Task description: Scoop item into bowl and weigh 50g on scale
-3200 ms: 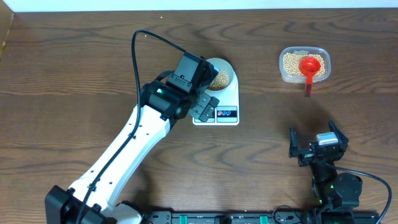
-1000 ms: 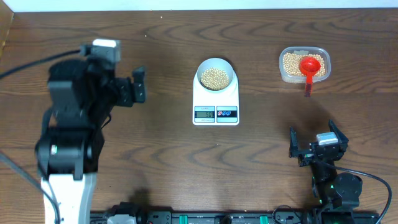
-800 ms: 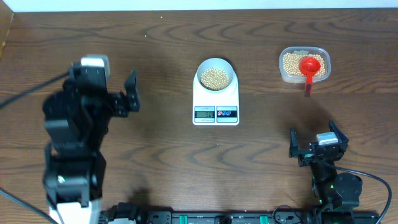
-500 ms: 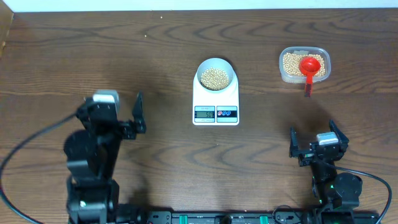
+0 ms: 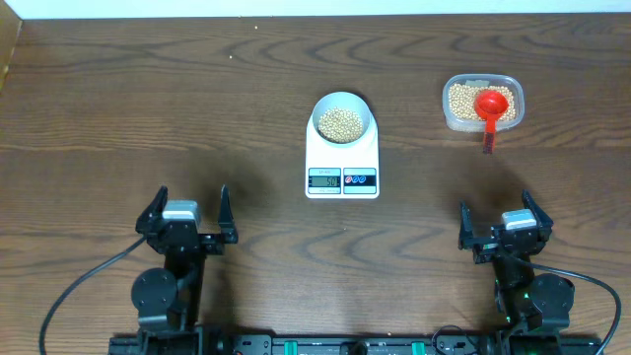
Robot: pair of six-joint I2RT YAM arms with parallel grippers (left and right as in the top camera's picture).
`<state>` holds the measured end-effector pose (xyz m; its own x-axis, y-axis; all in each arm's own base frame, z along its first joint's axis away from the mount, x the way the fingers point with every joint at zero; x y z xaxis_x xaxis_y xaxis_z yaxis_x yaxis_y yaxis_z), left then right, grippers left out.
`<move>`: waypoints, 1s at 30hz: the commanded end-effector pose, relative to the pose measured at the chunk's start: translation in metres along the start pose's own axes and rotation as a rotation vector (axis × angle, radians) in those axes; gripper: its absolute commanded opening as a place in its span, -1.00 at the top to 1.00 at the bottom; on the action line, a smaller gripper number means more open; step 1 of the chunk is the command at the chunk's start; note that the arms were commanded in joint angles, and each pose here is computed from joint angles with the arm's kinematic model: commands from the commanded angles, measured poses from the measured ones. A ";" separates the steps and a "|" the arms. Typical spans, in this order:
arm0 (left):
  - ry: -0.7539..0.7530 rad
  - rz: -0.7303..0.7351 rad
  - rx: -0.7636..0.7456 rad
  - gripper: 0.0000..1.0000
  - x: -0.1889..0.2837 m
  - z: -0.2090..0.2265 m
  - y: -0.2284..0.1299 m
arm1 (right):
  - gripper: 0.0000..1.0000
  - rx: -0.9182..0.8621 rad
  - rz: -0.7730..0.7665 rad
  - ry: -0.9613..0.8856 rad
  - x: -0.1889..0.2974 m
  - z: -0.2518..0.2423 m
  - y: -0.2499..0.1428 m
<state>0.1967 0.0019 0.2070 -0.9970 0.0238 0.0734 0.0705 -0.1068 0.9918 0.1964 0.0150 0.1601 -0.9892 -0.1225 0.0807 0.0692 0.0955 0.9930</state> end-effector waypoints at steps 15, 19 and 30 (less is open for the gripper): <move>0.080 -0.004 -0.011 -0.96 0.001 0.006 -0.036 | -0.99 0.007 0.007 0.005 0.000 0.001 -0.002; 0.076 0.026 -0.009 -0.96 -0.002 0.005 -0.049 | -0.99 0.007 0.007 0.005 0.000 0.001 -0.002; 0.076 0.084 -0.006 -0.96 -0.002 0.004 -0.062 | -0.99 0.007 0.007 0.005 0.000 0.001 -0.002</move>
<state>0.1948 0.0113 0.1580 -0.9929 -0.0542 0.1060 0.1112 -0.1046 0.9883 0.1965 0.0149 0.1602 -0.9893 -0.1221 0.0804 0.0689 0.0955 0.9930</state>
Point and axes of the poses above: each gripper's point midway between its finger pads, its own x axis back along the fingers, its own z axis along the line the jaws close on, y = z × x, the point moved 5 cm from there along x, back along the fingers, and after that the axes turned 4 degrees about -x, right-handed, at the moved point
